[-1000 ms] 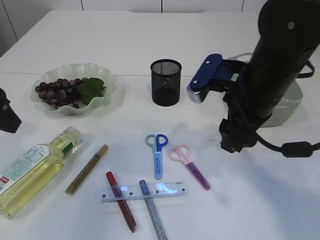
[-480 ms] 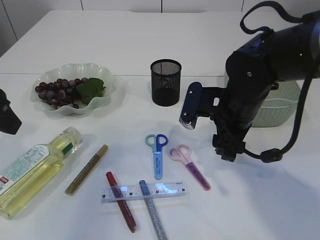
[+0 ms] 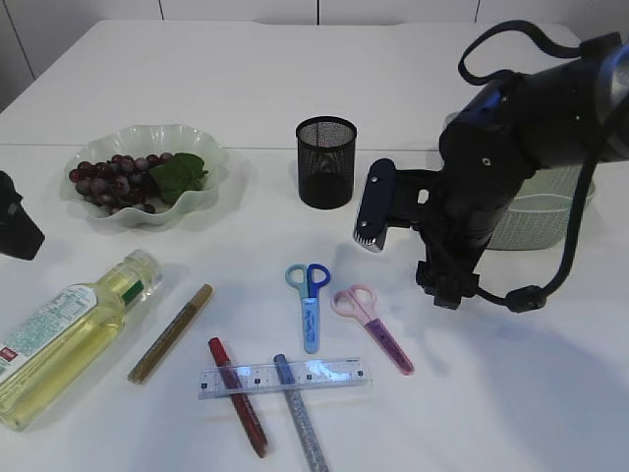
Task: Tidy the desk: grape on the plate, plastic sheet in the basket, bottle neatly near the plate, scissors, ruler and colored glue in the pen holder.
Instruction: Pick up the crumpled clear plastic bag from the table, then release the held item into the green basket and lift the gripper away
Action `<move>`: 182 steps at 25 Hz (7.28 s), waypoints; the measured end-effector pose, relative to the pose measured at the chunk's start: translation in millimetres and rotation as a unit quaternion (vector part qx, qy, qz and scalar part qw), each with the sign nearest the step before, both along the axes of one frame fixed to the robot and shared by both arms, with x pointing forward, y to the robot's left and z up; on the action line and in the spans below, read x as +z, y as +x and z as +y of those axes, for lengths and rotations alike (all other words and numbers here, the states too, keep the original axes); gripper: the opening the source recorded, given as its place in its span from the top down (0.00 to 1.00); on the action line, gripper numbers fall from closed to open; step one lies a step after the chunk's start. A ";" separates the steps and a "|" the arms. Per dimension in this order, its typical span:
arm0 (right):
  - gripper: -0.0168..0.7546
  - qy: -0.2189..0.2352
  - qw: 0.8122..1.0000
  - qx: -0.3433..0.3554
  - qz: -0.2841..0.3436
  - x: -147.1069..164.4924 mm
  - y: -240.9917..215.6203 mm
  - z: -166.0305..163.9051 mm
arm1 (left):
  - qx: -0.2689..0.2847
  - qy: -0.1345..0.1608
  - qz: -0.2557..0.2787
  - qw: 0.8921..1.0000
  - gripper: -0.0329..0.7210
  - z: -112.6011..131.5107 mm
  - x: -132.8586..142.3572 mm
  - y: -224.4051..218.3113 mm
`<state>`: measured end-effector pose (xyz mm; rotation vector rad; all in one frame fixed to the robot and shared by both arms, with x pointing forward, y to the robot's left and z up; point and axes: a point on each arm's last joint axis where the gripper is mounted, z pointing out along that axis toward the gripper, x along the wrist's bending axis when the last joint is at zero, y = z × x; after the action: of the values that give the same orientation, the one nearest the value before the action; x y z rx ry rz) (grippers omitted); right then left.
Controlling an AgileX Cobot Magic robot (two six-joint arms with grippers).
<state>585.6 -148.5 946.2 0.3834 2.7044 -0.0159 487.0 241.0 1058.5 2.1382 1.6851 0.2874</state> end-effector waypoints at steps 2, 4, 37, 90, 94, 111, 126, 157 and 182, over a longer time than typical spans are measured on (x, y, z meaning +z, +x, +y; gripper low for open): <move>0.19 -0.002 1.000 0.001 0.004 -6.1 1.7 0.9 | 0.000 0.000 -0.001 1.000 0.41 0.0 0.1 0.2; 0.19 -0.006 1.000 0.002 0.011 -13.2 2.5 1.3 | 0.000 0.000 -0.001 1.000 0.41 0.0 0.1 0.2; 0.93 -0.012 0.999 -0.017 0.027 -35.9 5.5 2.0 | 0.003 -0.003 -0.015 1.000 0.41 -0.3 1.2 2.4; 0.21 0.088 0.992 -0.086 0.013 -7.1 2.7 11.5 | 0.003 -0.005 -0.019 1.000 0.41 -0.5 1.6 3.2; 0.21 0.087 0.992 -0.093 0.017 -13.2 8.7 14.4 | 0.004 -0.005 -0.024 1.000 0.41 -0.6 2.0 4.0; 0.26 0.063 0.991 -0.115 0.039 -38.6 24.7 16.1 | 0.004 -0.006 -0.027 1.000 0.41 -0.6 2.3 4.6; 0.89 0.062 0.991 -0.115 0.038 -38.5 24.9 16.0 | 0.005 -0.003 -0.014 1.000 0.41 -1.7 -5.9 9.9; 0.96 0.139 0.970 -0.182 -0.084 73.9 45.9 -23.3 | 0.008 -0.011 -0.022 1.000 0.41 -2.7 -5.0 11.4; 0.28 0.216 0.895 -0.381 -0.081 72.8 81.2 -116.1 | 0.012 -0.024 -0.019 0.999 0.41 -4.6 -5.0 11.2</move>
<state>666.8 -264.6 1019.0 1.4786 2.2021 0.3802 498.2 236.4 1053.5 2.0655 1.6811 0.2895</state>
